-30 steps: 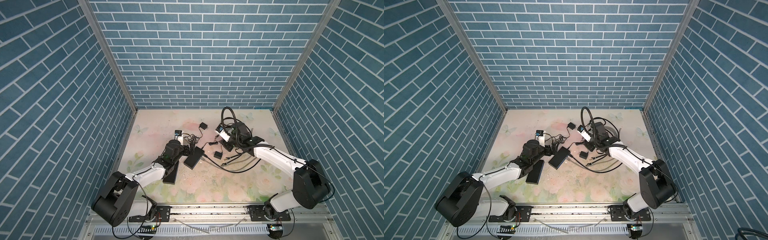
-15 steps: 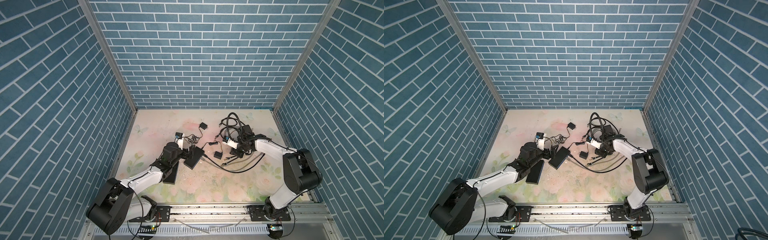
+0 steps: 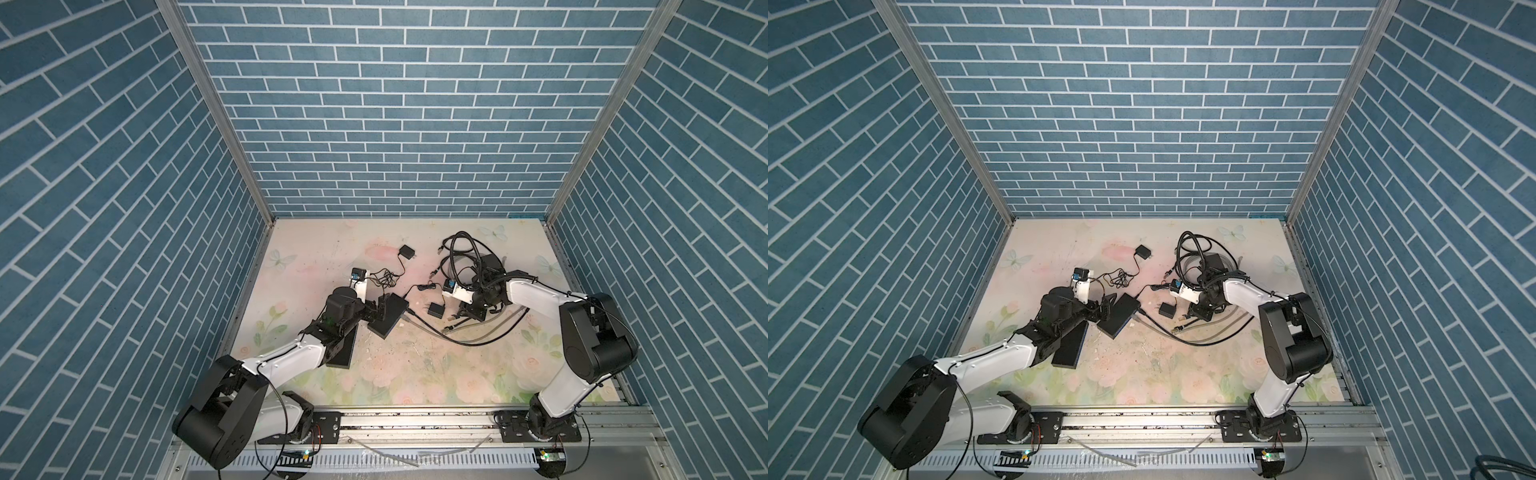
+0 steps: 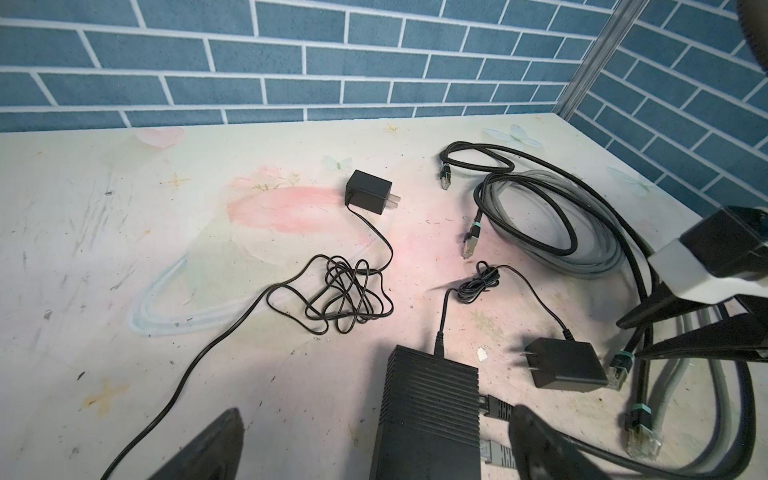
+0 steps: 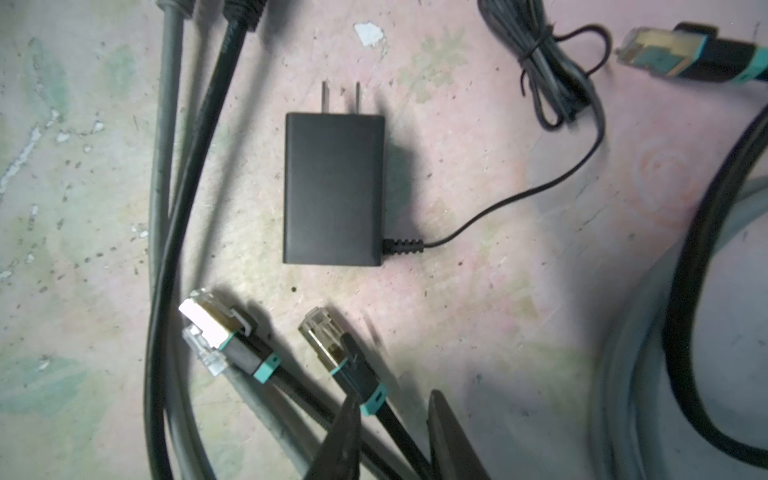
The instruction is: Insert the plug into the switch port
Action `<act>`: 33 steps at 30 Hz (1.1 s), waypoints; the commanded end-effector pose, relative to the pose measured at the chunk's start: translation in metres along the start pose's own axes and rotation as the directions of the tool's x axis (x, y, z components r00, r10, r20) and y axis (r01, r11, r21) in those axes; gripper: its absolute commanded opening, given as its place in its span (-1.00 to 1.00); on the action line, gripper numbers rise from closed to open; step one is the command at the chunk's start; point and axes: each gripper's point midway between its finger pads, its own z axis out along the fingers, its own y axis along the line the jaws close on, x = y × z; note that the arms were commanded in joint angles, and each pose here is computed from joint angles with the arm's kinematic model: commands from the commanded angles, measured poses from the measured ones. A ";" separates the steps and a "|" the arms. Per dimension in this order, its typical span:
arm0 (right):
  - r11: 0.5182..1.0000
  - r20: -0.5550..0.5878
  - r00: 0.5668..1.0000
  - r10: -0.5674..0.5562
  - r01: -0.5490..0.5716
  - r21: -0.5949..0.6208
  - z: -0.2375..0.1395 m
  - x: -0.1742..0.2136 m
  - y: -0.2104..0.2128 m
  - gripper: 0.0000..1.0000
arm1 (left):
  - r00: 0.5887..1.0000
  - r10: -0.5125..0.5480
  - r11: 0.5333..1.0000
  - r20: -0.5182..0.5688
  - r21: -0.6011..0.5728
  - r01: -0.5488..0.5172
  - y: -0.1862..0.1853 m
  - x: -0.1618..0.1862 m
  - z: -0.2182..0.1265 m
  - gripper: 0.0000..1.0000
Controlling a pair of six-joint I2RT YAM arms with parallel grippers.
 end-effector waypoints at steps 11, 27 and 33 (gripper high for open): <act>0.998 -0.122 0.992 -0.031 0.024 -0.061 0.018 0.032 0.008 -0.41 | 1.000 0.001 1.000 -0.011 0.006 -0.001 0.001 0.005 0.002 0.99; 0.989 0.052 0.993 -0.105 0.099 0.112 -0.015 -0.014 -0.013 -0.91 | 1.000 -0.005 1.000 -0.005 0.022 0.006 -0.002 0.006 0.004 0.99; 0.946 0.112 0.962 -0.248 0.215 0.244 -0.054 -0.040 -0.014 -1.00 | 0.998 0.057 0.997 0.011 0.056 -0.057 -0.009 -0.001 -0.002 0.99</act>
